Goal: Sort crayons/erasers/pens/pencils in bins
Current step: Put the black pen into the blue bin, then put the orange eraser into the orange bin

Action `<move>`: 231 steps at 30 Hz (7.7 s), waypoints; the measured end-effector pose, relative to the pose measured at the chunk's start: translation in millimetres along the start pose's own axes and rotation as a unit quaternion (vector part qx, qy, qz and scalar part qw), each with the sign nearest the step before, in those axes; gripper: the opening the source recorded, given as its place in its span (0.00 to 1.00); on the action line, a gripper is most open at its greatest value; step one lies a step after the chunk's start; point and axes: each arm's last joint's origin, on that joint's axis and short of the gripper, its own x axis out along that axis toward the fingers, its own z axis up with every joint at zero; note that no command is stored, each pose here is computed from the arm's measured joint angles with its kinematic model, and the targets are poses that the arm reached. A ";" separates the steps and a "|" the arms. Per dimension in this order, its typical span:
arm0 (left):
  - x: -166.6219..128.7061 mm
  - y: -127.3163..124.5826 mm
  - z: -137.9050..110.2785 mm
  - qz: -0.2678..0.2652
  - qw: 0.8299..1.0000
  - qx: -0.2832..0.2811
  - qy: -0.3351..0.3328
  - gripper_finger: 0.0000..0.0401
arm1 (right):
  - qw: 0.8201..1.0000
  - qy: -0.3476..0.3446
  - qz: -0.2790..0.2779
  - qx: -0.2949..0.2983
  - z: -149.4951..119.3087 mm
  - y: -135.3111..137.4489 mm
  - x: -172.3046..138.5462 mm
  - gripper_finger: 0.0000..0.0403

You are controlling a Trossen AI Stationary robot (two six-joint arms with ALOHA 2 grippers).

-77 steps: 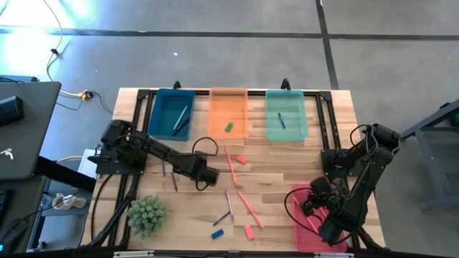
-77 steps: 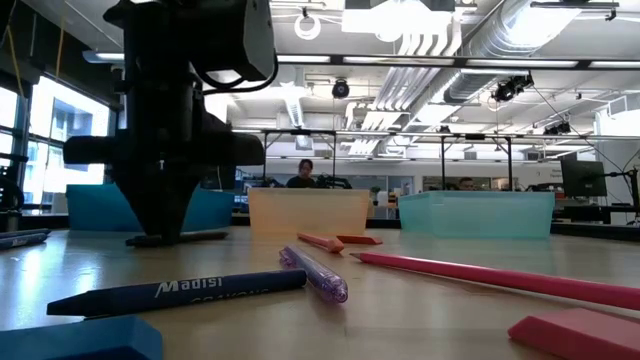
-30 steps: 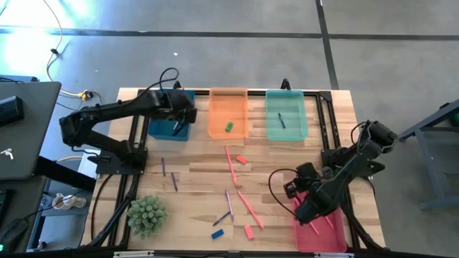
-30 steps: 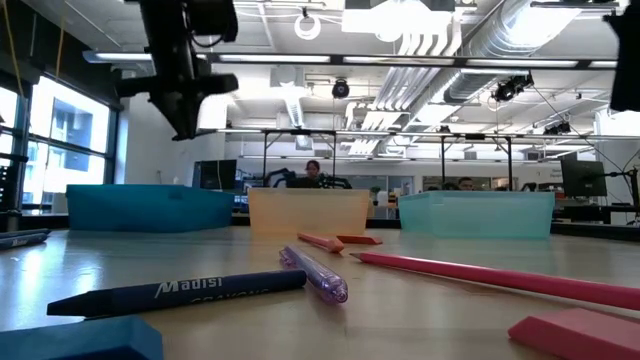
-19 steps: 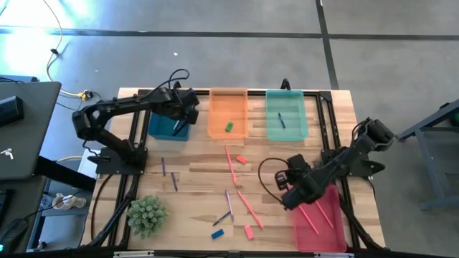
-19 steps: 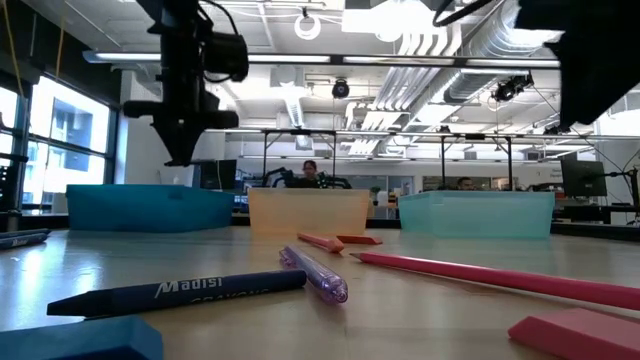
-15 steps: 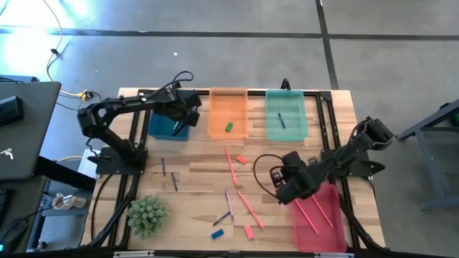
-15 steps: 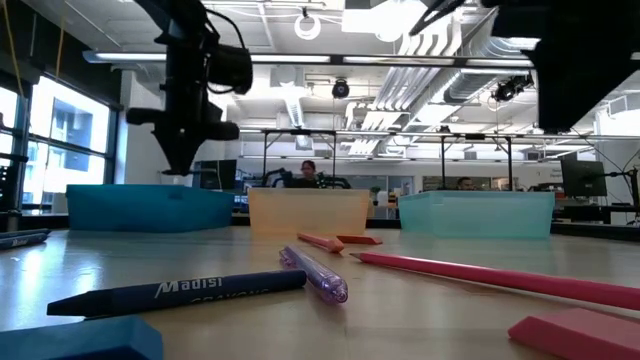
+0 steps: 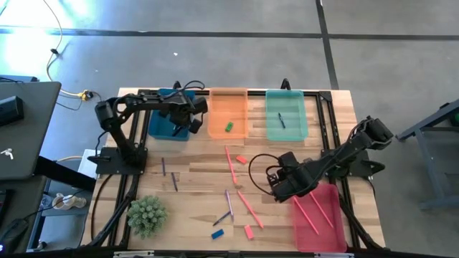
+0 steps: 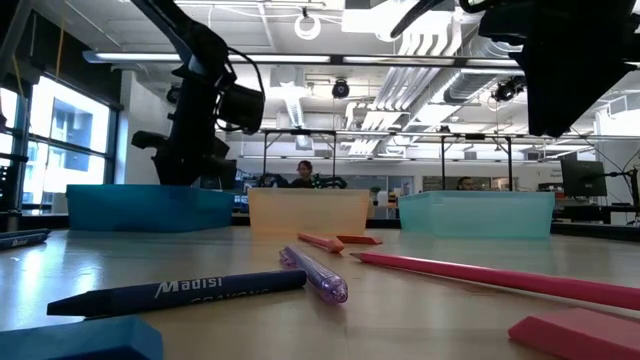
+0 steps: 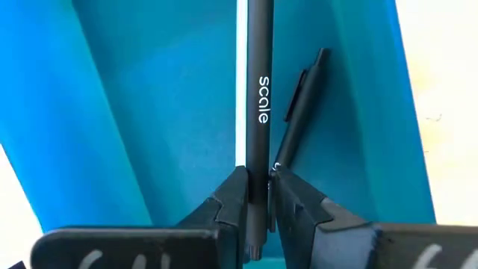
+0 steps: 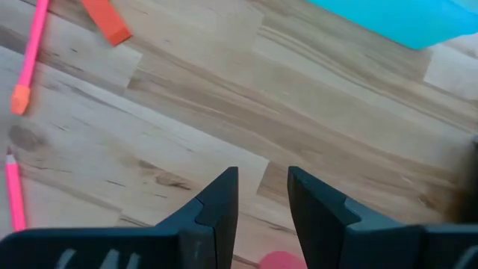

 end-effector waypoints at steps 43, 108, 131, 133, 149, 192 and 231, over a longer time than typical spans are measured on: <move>-116.7 95.1 -33.9 -0.174 0.964 0.004 -0.203 0.26 | 0.972 -0.047 0.220 -0.075 106.7 44.6 31.5 0.27; -84.1 91.0 -95.8 -0.321 0.915 0.014 -0.246 0.26 | 0.964 0.114 0.125 -0.207 136.1 101.6 121.4 0.49; -84.3 91.0 -95.5 -0.316 0.914 0.028 -0.253 0.26 | 0.969 0.110 0.096 -0.197 130.4 107.5 145.8 0.49; -84.3 91.0 -95.4 -0.315 0.914 0.028 -0.254 0.26 | 0.969 0.115 0.090 -0.202 128.2 107.8 151.0 0.49; -91.0 98.6 -89.9 -0.312 0.912 0.014 -0.265 0.26 | 0.968 0.143 0.080 -0.189 125.3 105.9 154.9 0.23; -93.8 108.9 -82.6 -0.317 0.909 0.001 -0.270 0.26 | 0.950 -0.019 0.281 -0.133 201.1 87.6 70.6 0.09; -94.7 108.6 -81.7 -0.325 0.906 -0.011 -0.271 0.26 | 0.984 -0.057 0.124 -0.112 248.5 61.4 166.5 0.09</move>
